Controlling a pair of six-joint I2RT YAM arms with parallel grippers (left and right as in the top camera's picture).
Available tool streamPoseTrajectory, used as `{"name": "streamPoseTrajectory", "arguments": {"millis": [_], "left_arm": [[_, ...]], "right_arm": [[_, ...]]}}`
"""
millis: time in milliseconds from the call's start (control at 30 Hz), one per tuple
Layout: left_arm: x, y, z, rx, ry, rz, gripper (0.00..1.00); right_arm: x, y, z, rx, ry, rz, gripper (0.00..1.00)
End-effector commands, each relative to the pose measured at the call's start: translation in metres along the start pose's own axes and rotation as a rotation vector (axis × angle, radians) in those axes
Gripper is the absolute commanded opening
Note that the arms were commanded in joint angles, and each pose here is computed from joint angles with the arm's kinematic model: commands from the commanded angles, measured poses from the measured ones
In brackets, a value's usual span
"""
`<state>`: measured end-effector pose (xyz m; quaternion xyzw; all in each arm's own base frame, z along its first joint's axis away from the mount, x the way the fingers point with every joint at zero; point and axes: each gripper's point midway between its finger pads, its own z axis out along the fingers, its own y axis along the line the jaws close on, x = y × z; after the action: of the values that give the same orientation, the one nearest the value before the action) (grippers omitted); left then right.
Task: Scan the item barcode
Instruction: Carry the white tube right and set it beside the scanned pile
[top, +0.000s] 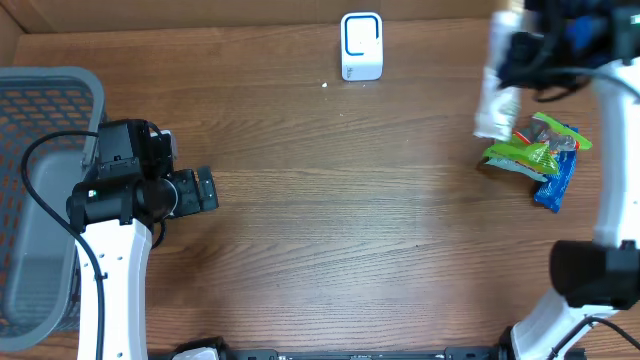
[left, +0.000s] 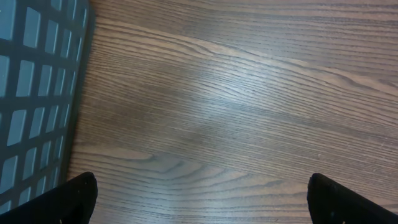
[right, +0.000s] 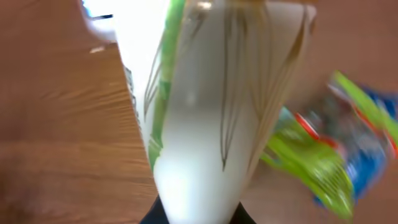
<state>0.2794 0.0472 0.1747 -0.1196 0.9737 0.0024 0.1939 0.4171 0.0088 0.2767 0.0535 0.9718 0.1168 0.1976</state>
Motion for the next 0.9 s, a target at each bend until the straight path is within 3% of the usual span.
{"name": "streamPoseTrajectory", "arguments": {"millis": [0,267,400,567,633,767,867], "left_arm": [[0.000,-0.002,-0.001,0.011,-0.002,0.020,1.00],[0.000,-0.002,-0.001,0.011,-0.002,0.020,0.99],[0.000,-0.002,-0.001,0.011,-0.002,0.020,1.00],[0.000,-0.002,-0.001,0.011,-0.002,0.020,1.00],[0.000,-0.002,-0.001,0.011,-0.002,0.020,1.00],[0.000,-0.002,-0.001,0.011,-0.002,0.020,0.99],[0.000,-0.002,-0.001,0.011,-0.002,0.020,1.00]], "right_arm": [[0.008,-0.050,0.011,0.006,0.046,0.215,0.04],[0.070,-0.163,0.058,0.145,0.198,0.469,0.04],[0.100,-0.190,0.085,0.155,0.240,0.523,0.04],[0.104,-0.200,0.108,0.156,0.209,0.498,0.04],[0.099,-0.202,0.117,0.157,0.180,0.477,0.16],[0.089,-0.201,0.128,0.136,0.128,0.453,0.55],[0.080,-0.186,0.123,0.053,0.112,0.424,0.62]]}}
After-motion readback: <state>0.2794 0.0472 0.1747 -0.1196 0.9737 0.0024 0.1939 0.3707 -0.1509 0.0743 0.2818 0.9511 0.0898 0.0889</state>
